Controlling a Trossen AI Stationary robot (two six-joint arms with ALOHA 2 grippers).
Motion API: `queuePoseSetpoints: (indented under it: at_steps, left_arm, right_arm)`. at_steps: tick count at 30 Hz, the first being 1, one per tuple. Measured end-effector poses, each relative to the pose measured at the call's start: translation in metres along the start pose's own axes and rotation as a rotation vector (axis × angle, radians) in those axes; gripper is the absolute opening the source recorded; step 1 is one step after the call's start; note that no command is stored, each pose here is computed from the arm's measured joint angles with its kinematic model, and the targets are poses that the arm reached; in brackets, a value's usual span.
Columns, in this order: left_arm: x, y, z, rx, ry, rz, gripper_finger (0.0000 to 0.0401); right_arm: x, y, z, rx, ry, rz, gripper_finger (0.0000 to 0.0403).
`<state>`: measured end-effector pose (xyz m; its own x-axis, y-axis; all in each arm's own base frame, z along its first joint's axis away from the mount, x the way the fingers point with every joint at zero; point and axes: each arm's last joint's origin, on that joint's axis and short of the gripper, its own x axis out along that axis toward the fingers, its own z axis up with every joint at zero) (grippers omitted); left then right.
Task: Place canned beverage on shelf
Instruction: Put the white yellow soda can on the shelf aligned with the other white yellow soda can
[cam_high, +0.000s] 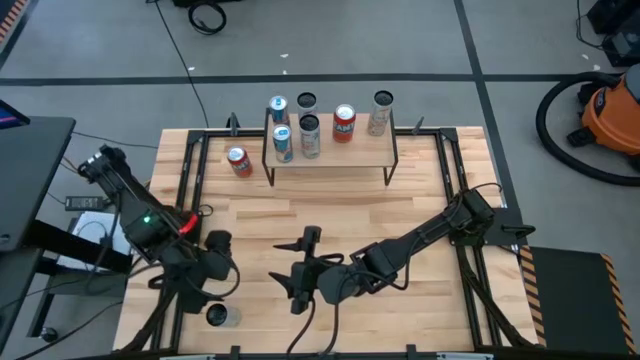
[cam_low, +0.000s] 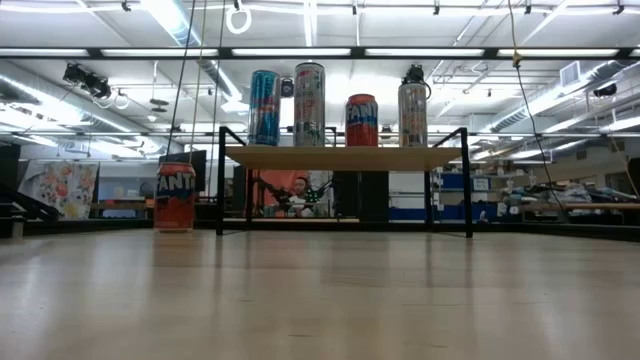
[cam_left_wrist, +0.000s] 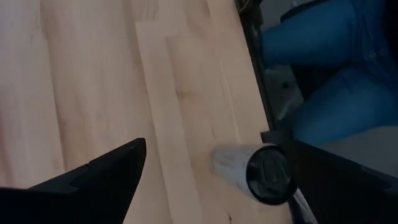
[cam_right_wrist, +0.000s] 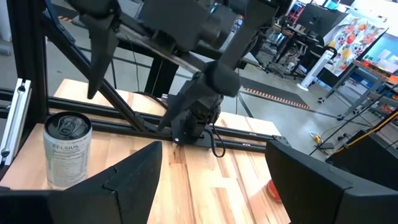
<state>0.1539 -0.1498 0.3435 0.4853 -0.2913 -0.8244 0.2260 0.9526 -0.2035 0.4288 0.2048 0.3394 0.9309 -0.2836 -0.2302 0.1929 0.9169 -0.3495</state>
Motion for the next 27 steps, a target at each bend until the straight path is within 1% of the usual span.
queuePoseSetpoints:
  at_steps: [6,11,20,27]
  left_arm:
    - [0.004,-0.006,-0.003,-0.052,0.036,-0.023,0.0398]
    - [0.010,-0.017,-0.007,-0.100,0.069,-0.030,0.0398]
    - [0.030,-0.035,-0.013,-0.179,0.156,-0.022,0.0398]
    - [0.036,-0.039,-0.015,-0.241,0.181,-0.014,0.0398]
  right_arm:
    - [0.000,0.000,0.000,-0.002,0.002,0.001,0.0296]
    - [0.000,0.000,-0.003,-0.024,0.026,0.003,0.0296]
    - [0.001,-0.001,-0.004,-0.019,0.035,0.000,0.0296]
    - [0.001,-0.001,-0.004,-0.019,0.035,0.000,0.0296]
